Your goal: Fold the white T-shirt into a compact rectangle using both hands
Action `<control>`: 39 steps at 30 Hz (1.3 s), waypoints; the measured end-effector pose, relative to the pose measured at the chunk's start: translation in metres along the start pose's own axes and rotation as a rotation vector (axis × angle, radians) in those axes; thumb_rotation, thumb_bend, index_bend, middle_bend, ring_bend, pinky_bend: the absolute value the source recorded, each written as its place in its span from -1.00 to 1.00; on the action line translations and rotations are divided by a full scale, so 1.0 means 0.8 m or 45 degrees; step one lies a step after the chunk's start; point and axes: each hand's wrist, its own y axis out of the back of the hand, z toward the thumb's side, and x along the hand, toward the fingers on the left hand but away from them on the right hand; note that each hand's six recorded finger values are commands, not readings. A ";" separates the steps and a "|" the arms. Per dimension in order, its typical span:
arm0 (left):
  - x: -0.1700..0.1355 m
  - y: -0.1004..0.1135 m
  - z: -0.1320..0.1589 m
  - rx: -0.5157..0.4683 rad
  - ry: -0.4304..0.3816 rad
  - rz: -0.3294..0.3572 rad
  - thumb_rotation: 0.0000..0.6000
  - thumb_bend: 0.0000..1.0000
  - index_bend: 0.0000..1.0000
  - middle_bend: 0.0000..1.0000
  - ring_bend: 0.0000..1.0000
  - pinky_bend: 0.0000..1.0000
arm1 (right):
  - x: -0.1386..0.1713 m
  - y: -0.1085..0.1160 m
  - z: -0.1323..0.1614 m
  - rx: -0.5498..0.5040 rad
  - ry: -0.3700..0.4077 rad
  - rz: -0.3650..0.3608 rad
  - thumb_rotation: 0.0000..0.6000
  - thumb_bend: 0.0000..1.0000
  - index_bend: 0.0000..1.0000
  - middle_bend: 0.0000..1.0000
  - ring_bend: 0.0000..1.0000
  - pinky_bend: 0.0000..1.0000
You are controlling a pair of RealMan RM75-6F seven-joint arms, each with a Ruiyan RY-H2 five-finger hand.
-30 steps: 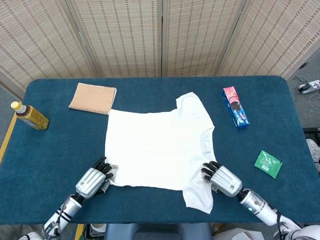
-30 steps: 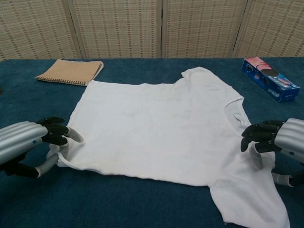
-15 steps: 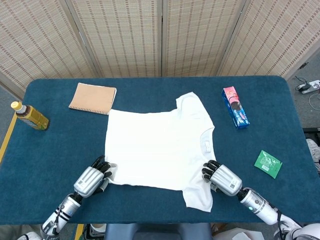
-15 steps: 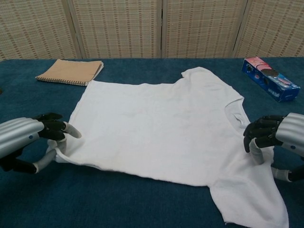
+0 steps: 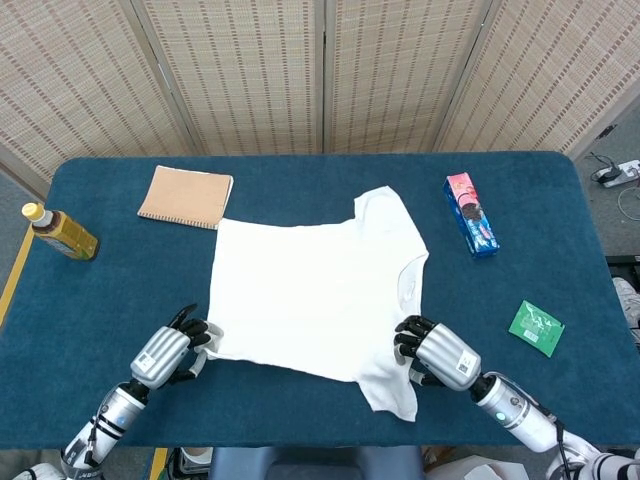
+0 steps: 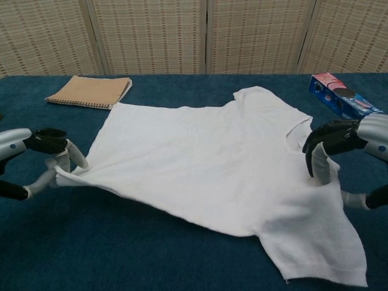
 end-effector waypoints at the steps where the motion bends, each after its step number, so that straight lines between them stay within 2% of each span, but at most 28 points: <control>1: -0.001 0.004 -0.001 -0.011 0.003 0.000 1.00 0.22 0.49 -0.28 -0.41 -0.93 | -0.002 0.004 0.002 -0.016 0.002 -0.004 1.00 -0.06 0.57 -0.03 -0.42 -0.48; 8: -0.017 0.029 -0.005 -0.070 0.013 -0.027 1.00 0.22 0.48 -0.21 -0.35 -0.93 | -0.014 0.031 0.018 -0.145 0.018 -0.010 1.00 -0.06 0.59 -0.02 -0.42 -0.48; 16: -0.044 0.041 0.006 -0.078 -0.003 -0.060 1.00 0.22 0.48 -0.20 -0.34 -0.93 | -0.005 0.050 0.033 -0.283 0.017 0.035 1.00 -0.06 0.60 -0.02 -0.42 -0.48; 29: -0.106 0.052 0.006 -0.082 0.099 -0.057 1.00 0.22 0.47 -0.18 -0.33 -0.93 | 0.052 0.069 0.045 -0.491 -0.071 0.131 1.00 -0.04 0.63 -0.02 -0.41 -0.48; 39: -0.157 0.059 0.019 -0.109 0.129 -0.051 1.00 0.22 0.47 -0.18 -0.33 -0.93 | 0.093 0.085 0.063 -0.632 -0.098 0.161 1.00 -0.01 0.63 -0.01 -0.41 -0.48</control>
